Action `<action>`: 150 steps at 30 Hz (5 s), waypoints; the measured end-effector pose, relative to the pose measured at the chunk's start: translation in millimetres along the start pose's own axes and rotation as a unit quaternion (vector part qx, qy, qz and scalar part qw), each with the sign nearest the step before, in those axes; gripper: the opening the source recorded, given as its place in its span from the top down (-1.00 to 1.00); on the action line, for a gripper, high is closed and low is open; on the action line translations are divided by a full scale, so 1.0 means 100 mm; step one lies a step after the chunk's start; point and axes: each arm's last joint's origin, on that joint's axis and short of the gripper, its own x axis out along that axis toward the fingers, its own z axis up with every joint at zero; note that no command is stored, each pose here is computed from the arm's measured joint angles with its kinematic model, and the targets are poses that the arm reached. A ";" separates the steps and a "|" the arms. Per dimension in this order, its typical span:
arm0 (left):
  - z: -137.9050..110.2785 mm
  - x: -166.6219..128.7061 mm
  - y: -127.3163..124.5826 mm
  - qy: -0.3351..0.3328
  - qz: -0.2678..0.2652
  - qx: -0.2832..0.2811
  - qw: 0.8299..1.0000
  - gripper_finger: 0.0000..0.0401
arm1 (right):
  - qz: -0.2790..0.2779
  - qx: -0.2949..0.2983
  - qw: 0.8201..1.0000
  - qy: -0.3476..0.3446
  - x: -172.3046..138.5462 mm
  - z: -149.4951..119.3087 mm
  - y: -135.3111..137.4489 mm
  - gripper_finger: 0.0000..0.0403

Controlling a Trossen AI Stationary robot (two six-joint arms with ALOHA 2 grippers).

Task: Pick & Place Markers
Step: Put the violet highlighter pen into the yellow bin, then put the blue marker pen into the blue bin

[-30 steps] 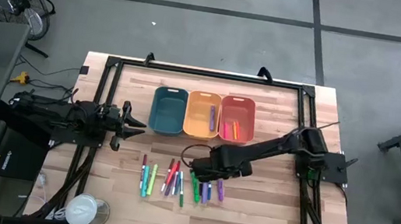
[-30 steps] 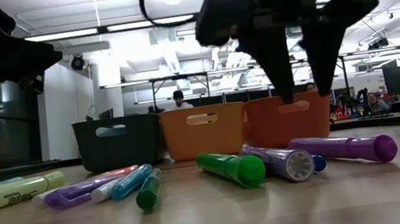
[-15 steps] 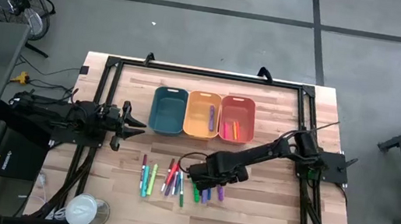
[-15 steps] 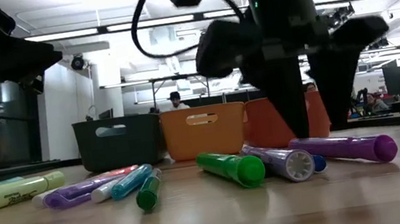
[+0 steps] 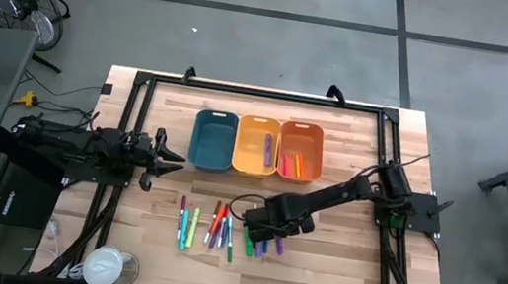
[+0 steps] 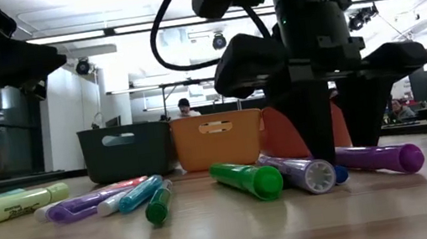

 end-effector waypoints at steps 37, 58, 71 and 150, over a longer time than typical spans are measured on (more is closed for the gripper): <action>0.00 0.00 0.00 0.000 0.000 0.000 1.000 0.53 | -0.003 -0.042 0.999 -0.020 -0.25 0.00 0.01 0.72; 0.00 0.00 0.00 0.000 0.000 0.000 1.000 0.53 | 0.111 -0.047 0.989 -0.080 -1.00 0.46 0.16 0.72; 0.00 0.00 0.00 0.000 0.000 0.000 1.000 0.53 | 0.157 -0.038 0.974 -0.160 -1.53 1.22 0.12 0.72; 0.00 0.00 0.00 0.002 0.000 0.000 1.000 0.53 | 0.113 -0.063 0.982 -0.135 -1.28 1.17 0.17 0.24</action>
